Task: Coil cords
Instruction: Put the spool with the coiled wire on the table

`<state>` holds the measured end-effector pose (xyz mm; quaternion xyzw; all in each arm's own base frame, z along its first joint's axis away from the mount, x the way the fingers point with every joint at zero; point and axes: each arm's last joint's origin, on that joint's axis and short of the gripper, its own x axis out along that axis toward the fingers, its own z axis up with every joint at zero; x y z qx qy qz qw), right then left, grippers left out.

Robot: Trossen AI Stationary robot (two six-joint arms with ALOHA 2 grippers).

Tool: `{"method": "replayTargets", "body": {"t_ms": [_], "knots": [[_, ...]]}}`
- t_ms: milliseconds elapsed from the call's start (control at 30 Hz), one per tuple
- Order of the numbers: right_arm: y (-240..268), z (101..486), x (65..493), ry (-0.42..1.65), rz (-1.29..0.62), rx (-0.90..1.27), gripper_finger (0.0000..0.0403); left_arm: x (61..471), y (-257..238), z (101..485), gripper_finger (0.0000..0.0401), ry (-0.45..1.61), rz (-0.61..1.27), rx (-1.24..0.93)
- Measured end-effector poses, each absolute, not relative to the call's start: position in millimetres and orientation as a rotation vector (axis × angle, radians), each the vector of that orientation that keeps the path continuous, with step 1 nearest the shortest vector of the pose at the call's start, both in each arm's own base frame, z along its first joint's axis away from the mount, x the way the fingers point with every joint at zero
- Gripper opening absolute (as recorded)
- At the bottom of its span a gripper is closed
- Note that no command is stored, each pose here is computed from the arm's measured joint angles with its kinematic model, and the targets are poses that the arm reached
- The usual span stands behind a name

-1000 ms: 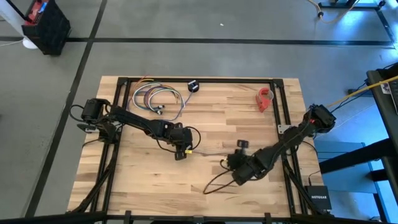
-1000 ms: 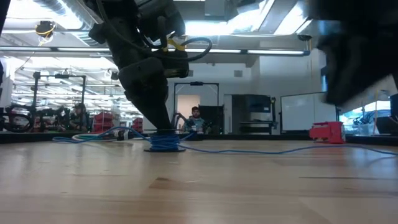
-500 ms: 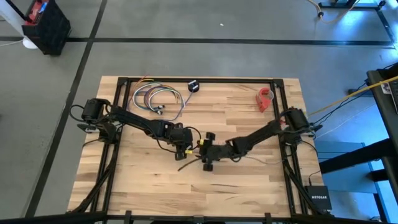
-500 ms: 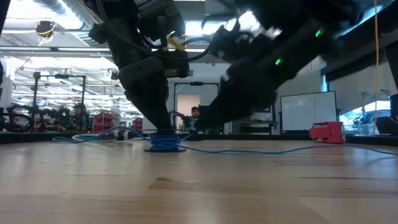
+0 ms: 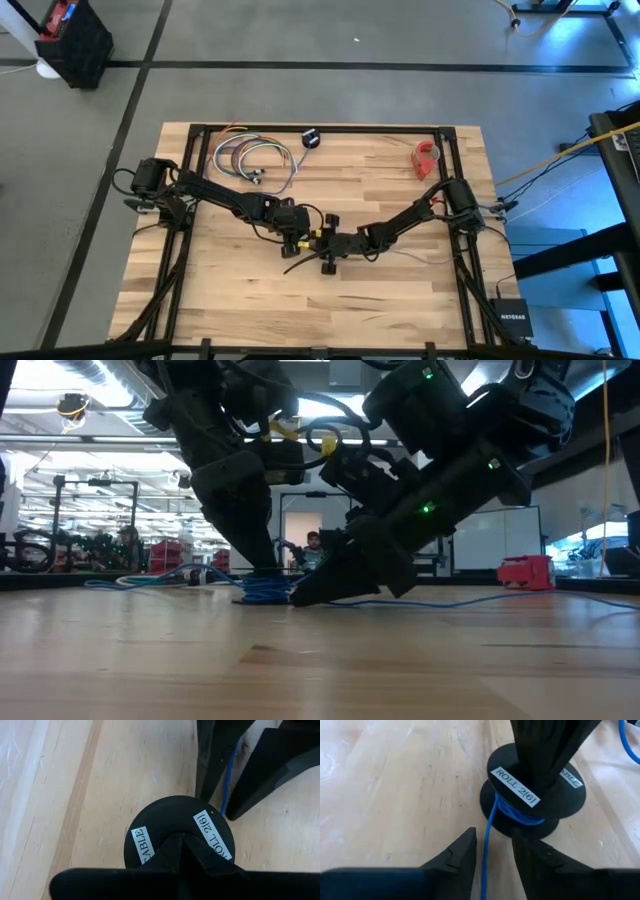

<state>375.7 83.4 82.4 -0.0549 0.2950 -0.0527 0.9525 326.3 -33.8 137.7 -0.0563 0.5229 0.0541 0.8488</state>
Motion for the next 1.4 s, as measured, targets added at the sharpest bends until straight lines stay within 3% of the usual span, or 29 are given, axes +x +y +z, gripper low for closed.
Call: {"method": "replayTargets", "body": {"t_ms": [267,633,1033,1400], "knots": [[83.9,80.6,372.3,0.656,-0.110,-0.149,0.0011,326.3,-33.8,137.7,0.0000,1.102,0.115,-0.119],[111.6,116.3,331.0,0.873,-0.137,-0.290,0.0008,328.2,-33.8,139.1,0.0000,1.083,0.119,-0.121],[130.2,127.7,251.3,1.298,-0.263,-0.351,0.0004,327.8,-33.9,139.6,0.0000,1.084,0.121,-0.129],[124.3,135.3,156.6,1.345,-0.399,-0.226,0.0005,328.8,-34.0,140.2,0.0000,1.073,0.121,-0.134]]}}
